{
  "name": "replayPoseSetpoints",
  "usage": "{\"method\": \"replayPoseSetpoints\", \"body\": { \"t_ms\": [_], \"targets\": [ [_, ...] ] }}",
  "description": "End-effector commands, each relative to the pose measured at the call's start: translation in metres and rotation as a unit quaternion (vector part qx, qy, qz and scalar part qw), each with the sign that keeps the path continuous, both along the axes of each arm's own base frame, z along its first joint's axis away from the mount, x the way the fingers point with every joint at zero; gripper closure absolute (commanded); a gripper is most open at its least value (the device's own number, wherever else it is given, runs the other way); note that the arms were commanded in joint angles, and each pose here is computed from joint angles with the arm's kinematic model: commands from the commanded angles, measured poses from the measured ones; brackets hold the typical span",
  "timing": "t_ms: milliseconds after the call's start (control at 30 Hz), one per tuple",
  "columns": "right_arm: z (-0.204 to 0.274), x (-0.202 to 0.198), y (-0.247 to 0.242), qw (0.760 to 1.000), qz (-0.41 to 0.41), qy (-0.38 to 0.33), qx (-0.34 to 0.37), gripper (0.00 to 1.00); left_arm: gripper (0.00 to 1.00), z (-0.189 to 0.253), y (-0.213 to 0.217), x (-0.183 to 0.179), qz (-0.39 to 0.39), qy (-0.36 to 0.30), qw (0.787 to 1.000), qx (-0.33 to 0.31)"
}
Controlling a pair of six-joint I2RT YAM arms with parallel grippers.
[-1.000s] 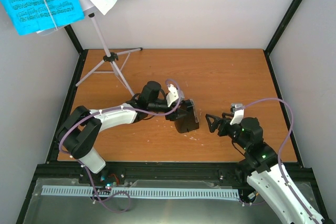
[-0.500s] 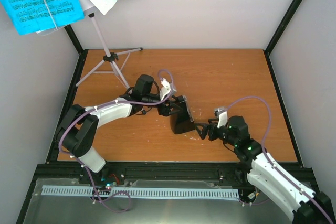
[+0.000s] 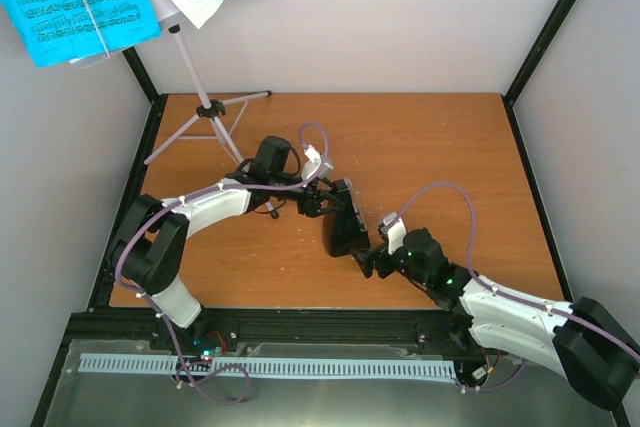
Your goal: Pack up the instrument practice props
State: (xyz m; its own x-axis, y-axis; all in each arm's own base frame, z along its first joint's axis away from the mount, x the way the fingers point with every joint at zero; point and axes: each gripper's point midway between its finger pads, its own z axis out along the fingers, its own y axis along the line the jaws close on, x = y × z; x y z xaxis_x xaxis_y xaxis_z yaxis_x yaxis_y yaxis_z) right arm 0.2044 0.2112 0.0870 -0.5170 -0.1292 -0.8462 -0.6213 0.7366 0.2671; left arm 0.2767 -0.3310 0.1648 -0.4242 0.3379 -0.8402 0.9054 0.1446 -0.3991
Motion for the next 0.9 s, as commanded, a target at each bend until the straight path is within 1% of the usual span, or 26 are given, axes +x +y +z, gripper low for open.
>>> {"method": "replayPoseSetpoints", "body": {
  "t_ms": [0,333,467,733,867],
  "targets": [
    [0.004,0.012,0.003,0.998,-0.016,-0.05,-0.025,0.0,0.6,-0.008,0.0,-0.005,-0.009,0.041,0.999,0.013],
    [-0.012,0.006,0.023,0.995,0.026,-0.065,-0.07,0.0,0.61,-0.007,0.0,-0.004,-0.009,0.039,0.999,0.014],
    [-0.019,0.01,0.028,0.993,0.021,-0.065,-0.094,0.0,0.61,-0.007,0.0,-0.004,-0.009,0.039,0.999,0.014],
    [-0.023,0.017,0.036,0.992,0.013,-0.064,-0.112,0.0,0.61,-0.008,0.0,-0.004,-0.011,0.037,0.999,0.013],
    [-0.026,0.018,0.035,0.991,0.007,-0.061,-0.121,0.06,0.61,-0.007,0.001,-0.005,-0.01,0.034,0.999,0.013]
  ]
}}
